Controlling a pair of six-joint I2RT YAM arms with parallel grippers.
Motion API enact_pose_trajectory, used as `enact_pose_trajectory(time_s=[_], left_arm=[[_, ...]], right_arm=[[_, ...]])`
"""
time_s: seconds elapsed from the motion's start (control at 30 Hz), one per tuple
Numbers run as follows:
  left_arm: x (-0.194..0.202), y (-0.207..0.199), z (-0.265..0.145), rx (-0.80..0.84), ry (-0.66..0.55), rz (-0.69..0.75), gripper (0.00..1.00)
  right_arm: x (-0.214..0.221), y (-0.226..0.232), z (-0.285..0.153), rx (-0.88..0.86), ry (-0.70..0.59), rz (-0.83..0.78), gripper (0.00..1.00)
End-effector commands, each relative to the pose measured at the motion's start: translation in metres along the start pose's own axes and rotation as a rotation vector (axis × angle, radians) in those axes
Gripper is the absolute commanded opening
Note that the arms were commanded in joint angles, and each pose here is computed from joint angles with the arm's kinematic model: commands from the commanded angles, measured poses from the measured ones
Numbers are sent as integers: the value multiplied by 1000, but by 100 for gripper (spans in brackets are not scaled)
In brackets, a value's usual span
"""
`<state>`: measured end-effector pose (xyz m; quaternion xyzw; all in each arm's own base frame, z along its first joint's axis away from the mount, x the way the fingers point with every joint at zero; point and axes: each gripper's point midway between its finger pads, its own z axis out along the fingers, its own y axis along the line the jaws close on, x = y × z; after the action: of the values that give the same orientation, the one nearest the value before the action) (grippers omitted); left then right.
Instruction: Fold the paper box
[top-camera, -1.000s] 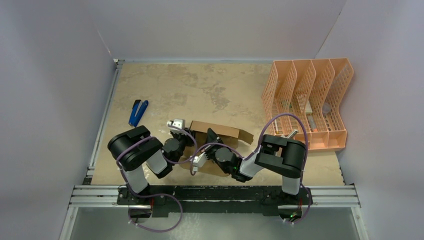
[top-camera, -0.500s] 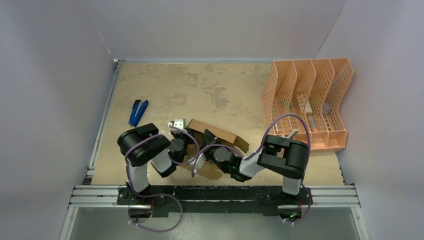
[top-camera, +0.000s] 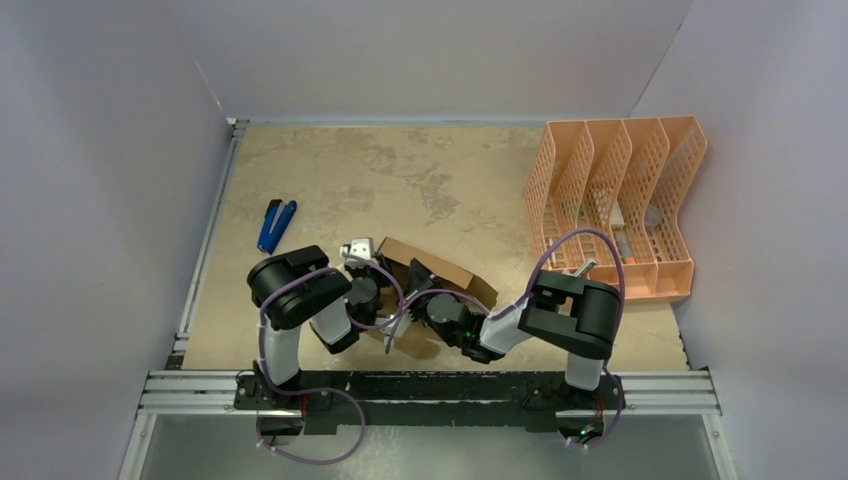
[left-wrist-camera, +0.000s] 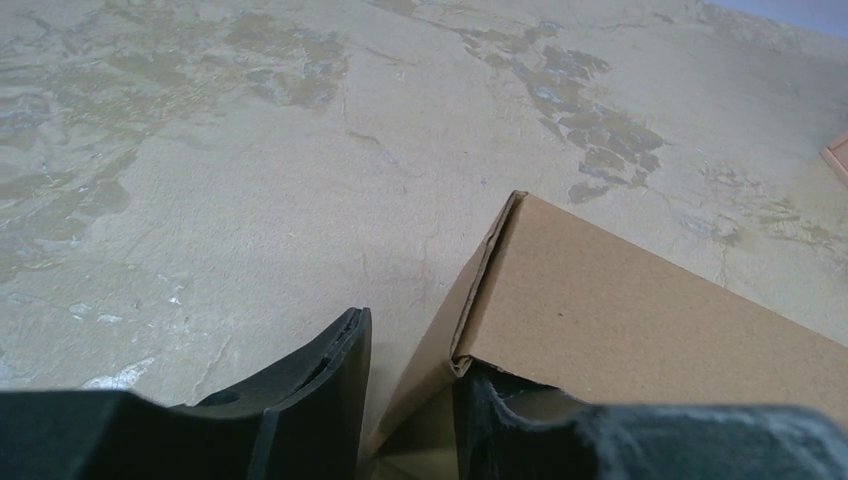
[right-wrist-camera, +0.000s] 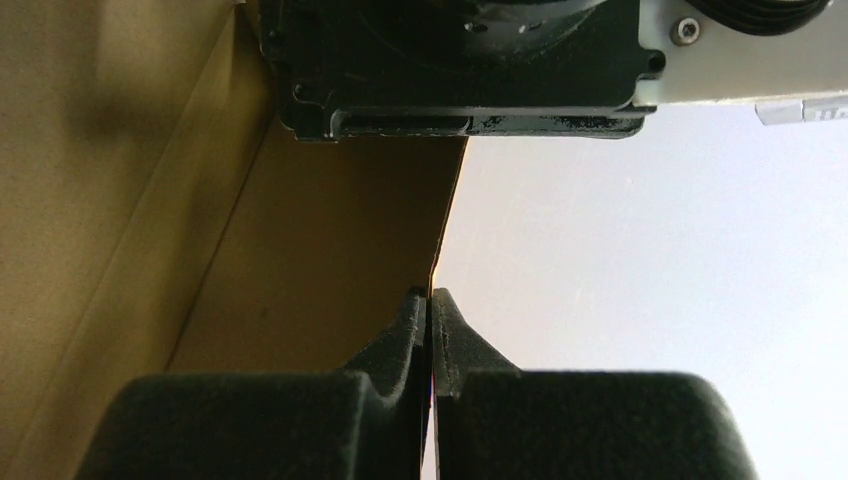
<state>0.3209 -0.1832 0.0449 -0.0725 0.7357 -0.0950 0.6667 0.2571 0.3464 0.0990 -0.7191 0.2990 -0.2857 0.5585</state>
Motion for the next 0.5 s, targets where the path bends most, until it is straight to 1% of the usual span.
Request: enact_pose_trajectory(time_s=[0.0,0.2,0.27,0.47], left_arm=[[-41,33,10,-184,-179,-110,37],[-37,28,1,-106,-143,-123,55],[-38,29,-3,-90,-137,-125,58],[-40,23,-15,-5,-109,-139,65]], right_arm=[[-7,-18,-8,44,-11,44,0],[-6,-17,-8,44,-8,40,0],[-7,-15,-7,40,-8,38,0],[-8,-13,-4,43,-5,18,0]])
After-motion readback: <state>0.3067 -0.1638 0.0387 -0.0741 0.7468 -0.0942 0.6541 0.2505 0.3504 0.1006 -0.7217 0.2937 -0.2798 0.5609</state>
